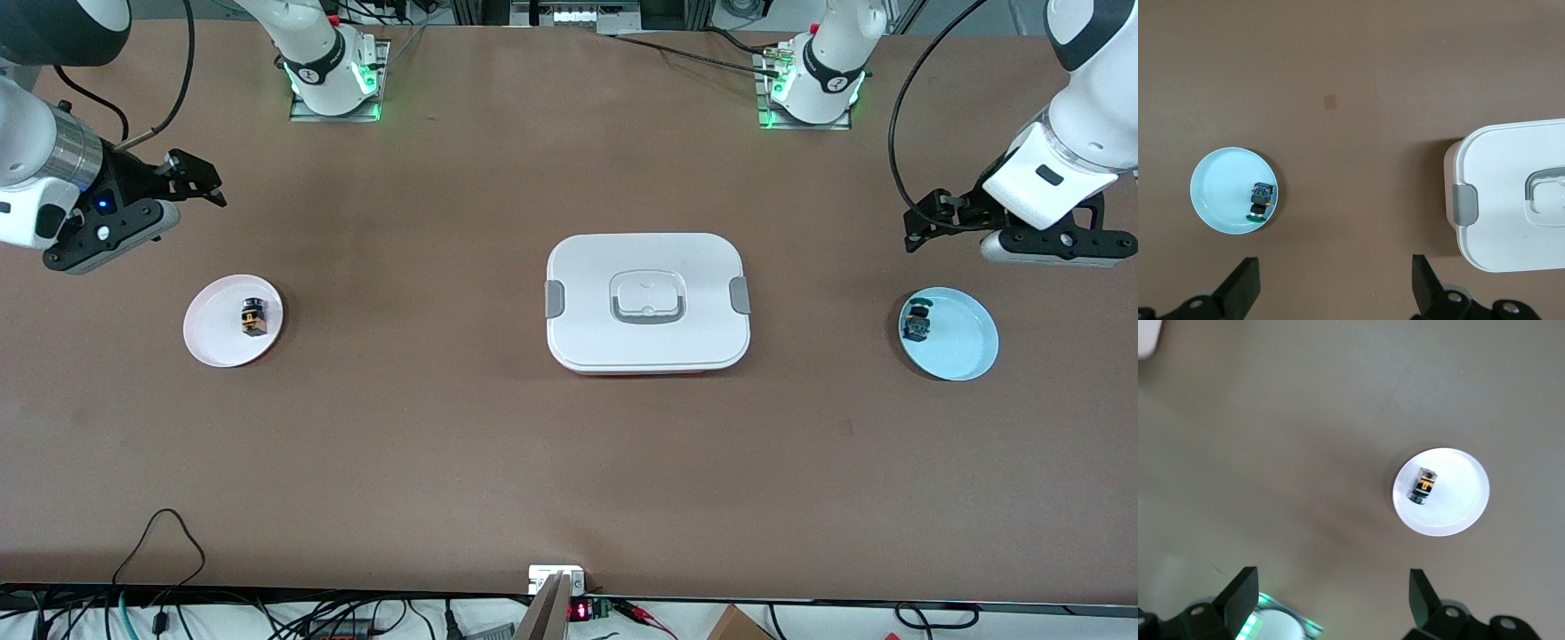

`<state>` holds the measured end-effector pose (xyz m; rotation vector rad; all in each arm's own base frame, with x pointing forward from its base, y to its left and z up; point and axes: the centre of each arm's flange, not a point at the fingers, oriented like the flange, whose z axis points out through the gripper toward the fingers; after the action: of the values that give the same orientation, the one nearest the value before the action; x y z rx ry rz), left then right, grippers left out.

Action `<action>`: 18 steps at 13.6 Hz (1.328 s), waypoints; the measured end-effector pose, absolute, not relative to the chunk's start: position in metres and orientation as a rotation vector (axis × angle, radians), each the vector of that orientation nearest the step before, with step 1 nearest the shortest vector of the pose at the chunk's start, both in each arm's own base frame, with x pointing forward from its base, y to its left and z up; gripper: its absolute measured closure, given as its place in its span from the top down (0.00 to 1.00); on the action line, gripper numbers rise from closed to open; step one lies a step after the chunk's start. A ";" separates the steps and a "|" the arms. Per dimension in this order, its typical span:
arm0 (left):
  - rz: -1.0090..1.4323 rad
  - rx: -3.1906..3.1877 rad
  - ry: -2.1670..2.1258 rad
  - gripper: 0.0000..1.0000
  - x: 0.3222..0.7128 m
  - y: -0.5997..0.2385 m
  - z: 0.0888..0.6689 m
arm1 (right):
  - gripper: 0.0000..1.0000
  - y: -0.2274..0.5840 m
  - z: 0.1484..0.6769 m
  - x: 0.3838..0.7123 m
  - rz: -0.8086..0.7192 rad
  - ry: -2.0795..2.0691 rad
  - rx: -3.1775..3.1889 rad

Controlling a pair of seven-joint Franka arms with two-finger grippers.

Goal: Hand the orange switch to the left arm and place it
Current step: 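Lower the right gripper over the orange switch on the white plate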

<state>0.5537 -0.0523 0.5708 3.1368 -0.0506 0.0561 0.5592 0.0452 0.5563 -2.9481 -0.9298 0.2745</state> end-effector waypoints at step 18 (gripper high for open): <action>0.045 3.137 -0.062 1.00 0.552 -0.057 0.574 | 1.00 -0.028 0.393 0.575 0.274 -2.219 -2.108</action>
<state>0.5523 -0.0566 0.5736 3.1372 -0.0616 0.0454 0.5754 -0.0285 0.3934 -2.1082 -2.2188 0.2736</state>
